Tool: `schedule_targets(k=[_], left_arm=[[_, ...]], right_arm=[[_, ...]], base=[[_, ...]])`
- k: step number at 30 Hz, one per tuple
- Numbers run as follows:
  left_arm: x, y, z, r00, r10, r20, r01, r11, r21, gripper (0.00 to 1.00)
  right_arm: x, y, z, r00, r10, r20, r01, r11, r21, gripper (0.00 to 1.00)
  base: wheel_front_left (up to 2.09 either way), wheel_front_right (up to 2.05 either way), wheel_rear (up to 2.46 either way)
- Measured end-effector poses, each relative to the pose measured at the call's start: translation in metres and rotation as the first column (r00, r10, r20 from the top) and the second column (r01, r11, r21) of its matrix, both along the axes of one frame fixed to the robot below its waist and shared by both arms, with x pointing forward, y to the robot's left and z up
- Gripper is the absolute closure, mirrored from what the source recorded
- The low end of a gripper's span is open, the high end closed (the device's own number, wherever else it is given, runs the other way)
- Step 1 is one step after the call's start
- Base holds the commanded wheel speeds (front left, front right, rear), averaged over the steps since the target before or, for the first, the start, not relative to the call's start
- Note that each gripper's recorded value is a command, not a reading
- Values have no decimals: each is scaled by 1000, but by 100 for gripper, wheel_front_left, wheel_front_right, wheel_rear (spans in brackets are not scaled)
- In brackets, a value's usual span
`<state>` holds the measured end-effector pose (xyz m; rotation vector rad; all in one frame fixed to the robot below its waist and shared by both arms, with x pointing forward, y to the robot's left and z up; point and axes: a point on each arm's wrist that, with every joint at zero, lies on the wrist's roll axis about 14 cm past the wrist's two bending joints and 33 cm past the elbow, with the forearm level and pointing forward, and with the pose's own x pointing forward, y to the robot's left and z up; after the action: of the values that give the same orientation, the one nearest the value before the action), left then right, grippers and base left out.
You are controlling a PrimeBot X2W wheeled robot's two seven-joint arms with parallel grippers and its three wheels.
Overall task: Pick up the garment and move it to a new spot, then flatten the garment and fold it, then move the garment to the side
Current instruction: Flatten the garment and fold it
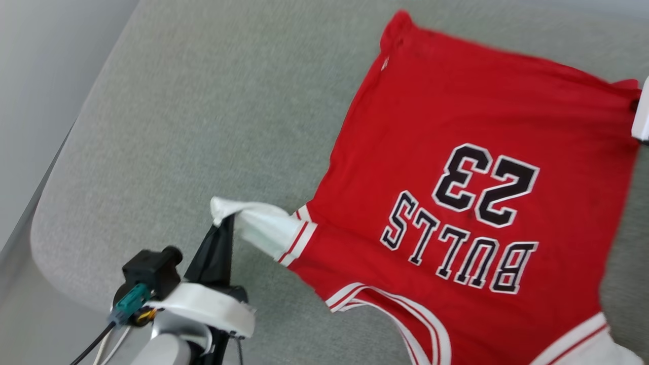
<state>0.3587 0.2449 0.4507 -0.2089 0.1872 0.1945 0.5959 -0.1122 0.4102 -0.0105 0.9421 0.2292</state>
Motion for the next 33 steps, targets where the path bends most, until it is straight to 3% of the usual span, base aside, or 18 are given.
schedule_targets(k=[4,11,13,14,15,16,17,18,20,21,26,27,28,29,33], left_arm=[[-11,5,1,1000,23,-6,-23,1000,-5,100],[-22,-2,-1,1000,9,-27,-10,1000,-30,100],[-23,-9,1,999,-17,-33,16,999,-34,100],[-23,-9,1,999,-17,-33,16,999,-34,100],[-22,-14,3,998,-43,-34,42,999,-30,100],[-22,-14,3,998,-43,-34,42,999,-30,100],[-20,-20,5,997,-66,-32,65,997,-35,100],[-20,-20,5,997,-66,-32,65,997,-35,100],[-19,-25,7,995,-93,-37,92,995,-28,100],[-19,-25,7,995,-93,-37,92,995,-28,100],[-14,-40,13,988,-151,-31,150,988,-33,100],[-13,-44,14,986,-162,-30,160,986,-43,100],[-13,-47,14,984,-173,-32,171,984,-48,100],[-13,-49,14,983,-180,-31,178,983,-47,100],[-11,-53,16,979,-200,-33,199,979,-43,100]], right_arm=[[-13,-15,24,996,30,82,-27,999,-32,100],[-89,-78,35,994,9,113,0,997,-81,100],[-139,-108,25,996,-39,76,46,994,-96,100],[-139,-108,25,996,-39,76,46,994,-96,100],[-172,-127,19,995,-84,59,90,991,-104,100],[-172,-127,19,995,-84,59,90,991,-104,100],[-211,-140,7,991,-134,17,135,986,-101,100],[-211,-140,7,991,-134,17,135,986,-101,100],[-270,-147,-14,977,-203,-72,196,977,-85,100],[-270,-147,-14,977,-203,-72,196,977,-85,100],[-347,-137,-42,934,-297,-197,296,954,-35,100],[-358,-132,-46,924,-316,-217,321,947,-11,93],[-364,-128,-49,919,-325,-225,334,942,5,51],[-370,-124,-50,916,-331,-228,343,939,15,0],[-360,-124,-40,923,-364,-121,373,926,56,0]], base=[[0,0,0],[0,0,0],[0,0,0],[0,0,0],[0,0,0],[0,0,0],[0,0,0],[0,0,0],[0,0,0],[0,0,0],[0,0,0],[0,0,0],[0,0,0],[0,0,0],[0,0,0]])
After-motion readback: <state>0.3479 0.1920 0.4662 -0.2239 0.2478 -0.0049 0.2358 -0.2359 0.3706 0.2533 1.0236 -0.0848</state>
